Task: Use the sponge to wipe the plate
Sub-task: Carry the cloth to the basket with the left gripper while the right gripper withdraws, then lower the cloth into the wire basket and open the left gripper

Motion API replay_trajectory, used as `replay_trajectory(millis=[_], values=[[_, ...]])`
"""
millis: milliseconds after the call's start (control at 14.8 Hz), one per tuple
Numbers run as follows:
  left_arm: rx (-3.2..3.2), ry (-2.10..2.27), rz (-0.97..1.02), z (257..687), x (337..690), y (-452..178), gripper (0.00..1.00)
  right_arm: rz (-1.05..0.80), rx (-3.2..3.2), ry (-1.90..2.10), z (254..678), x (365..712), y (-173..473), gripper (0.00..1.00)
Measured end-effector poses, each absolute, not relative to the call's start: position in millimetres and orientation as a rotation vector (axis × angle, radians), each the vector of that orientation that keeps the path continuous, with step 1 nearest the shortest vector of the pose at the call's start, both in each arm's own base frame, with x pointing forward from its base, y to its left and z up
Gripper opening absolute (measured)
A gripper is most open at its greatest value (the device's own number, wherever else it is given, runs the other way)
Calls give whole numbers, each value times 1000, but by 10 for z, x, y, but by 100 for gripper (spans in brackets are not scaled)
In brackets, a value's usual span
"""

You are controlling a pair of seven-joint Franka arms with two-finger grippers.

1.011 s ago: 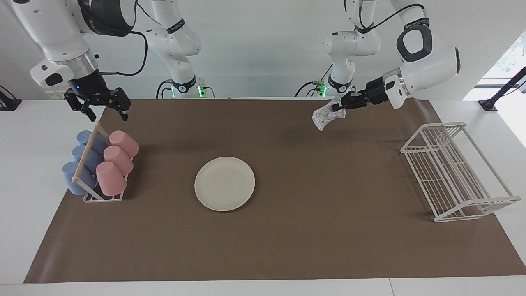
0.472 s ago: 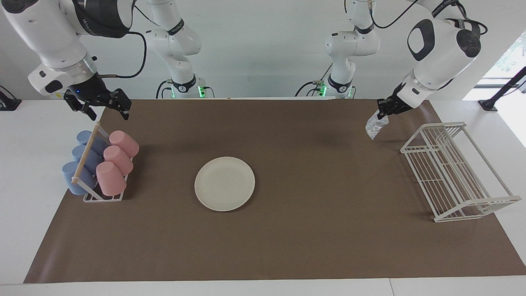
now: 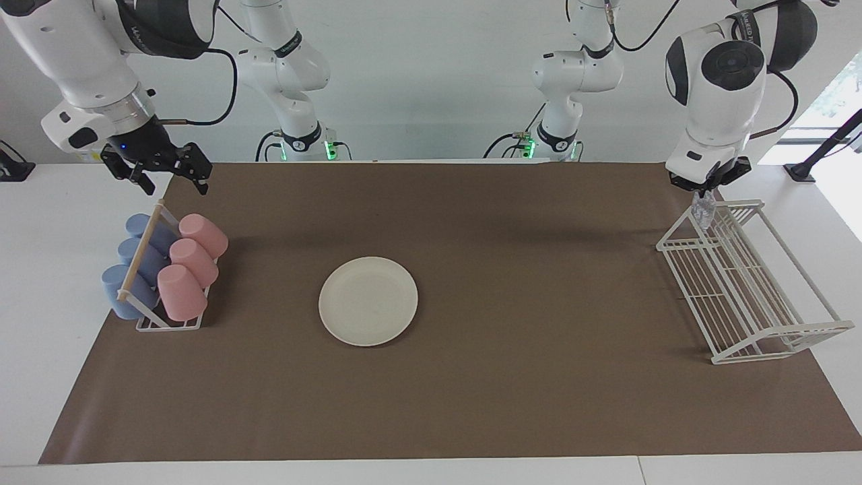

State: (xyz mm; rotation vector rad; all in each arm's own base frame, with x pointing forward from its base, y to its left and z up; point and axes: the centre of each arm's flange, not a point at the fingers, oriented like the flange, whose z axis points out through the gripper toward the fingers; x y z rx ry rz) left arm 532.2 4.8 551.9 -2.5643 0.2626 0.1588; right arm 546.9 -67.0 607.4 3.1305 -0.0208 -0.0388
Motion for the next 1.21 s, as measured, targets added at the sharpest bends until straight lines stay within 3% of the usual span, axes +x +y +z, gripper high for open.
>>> replay_trajectory(millis=[202, 876, 1213], values=[[-2379, 159, 112, 5423, 5449, 81, 5, -55, 3132, -24, 6141, 5421, -674, 100], [-2091, -311, -121, 4299, 5901, -117, 5, -29, 3131, -24, 6270, 5378, -671, 100], [-2106, -292, -149, 4215, 5930, -238, 5, -28, 3131, -24, 6273, 5379, -671, 100]])
